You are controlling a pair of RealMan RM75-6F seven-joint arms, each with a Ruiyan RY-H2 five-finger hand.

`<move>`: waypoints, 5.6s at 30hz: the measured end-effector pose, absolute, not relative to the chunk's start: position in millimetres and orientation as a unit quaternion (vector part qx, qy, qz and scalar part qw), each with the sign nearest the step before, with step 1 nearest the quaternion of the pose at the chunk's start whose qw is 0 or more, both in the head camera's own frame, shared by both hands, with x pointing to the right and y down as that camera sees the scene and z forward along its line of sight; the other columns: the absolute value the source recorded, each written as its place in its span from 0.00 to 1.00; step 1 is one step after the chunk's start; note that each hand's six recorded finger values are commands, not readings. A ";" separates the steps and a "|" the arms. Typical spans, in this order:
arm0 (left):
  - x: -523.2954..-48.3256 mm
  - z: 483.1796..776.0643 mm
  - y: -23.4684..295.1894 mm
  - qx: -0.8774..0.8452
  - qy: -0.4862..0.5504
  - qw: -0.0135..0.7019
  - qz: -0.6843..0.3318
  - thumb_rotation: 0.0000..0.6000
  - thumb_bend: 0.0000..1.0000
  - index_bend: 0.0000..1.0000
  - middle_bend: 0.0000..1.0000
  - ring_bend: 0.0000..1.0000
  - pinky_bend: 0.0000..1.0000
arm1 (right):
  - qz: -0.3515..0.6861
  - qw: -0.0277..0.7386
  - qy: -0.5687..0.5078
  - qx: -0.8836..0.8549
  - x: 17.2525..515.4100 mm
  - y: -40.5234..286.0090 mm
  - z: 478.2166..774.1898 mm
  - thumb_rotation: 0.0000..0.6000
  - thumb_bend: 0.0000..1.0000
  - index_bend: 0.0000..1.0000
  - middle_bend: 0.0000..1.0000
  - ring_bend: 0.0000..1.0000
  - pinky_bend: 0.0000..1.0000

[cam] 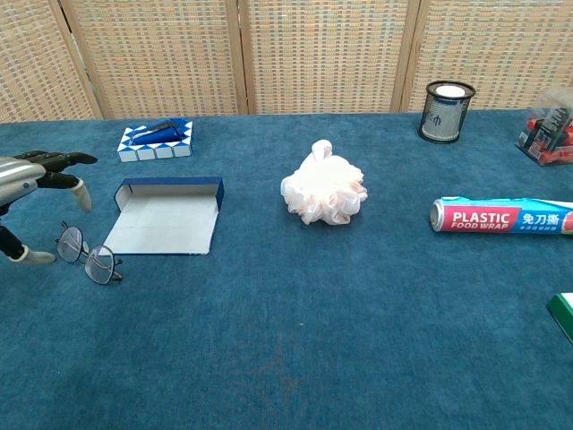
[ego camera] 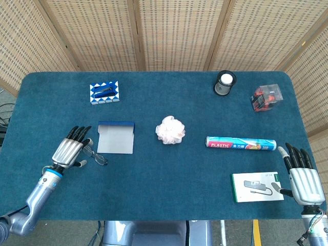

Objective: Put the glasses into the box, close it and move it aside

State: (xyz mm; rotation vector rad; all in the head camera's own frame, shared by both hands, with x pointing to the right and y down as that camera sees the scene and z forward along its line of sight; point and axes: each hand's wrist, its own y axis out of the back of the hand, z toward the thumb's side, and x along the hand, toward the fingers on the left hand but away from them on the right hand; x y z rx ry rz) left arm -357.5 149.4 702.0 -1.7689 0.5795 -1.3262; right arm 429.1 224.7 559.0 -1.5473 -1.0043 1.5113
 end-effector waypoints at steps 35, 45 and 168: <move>-332.5 741.8 150.6 -0.705 0.187 0.415 -0.543 1.00 0.30 0.48 0.00 0.00 0.00 | 0.586 0.366 -0.392 -0.607 429.1 224.4 559.4 1.00 0.00 0.00 0.00 0.00 0.00; -339.0 742.8 149.5 -0.702 0.187 0.410 -0.552 1.00 0.34 0.51 0.00 0.00 0.00 | 0.587 0.366 -0.391 -0.607 429.1 224.5 559.5 1.00 0.00 0.00 0.00 0.00 0.00; -268.2 742.1 70.2 -0.697 0.279 0.433 -0.499 1.00 0.12 0.00 0.00 0.00 0.00 | 0.582 0.352 -0.391 -0.620 428.2 223.5 560.9 1.00 0.00 0.00 0.00 0.00 0.00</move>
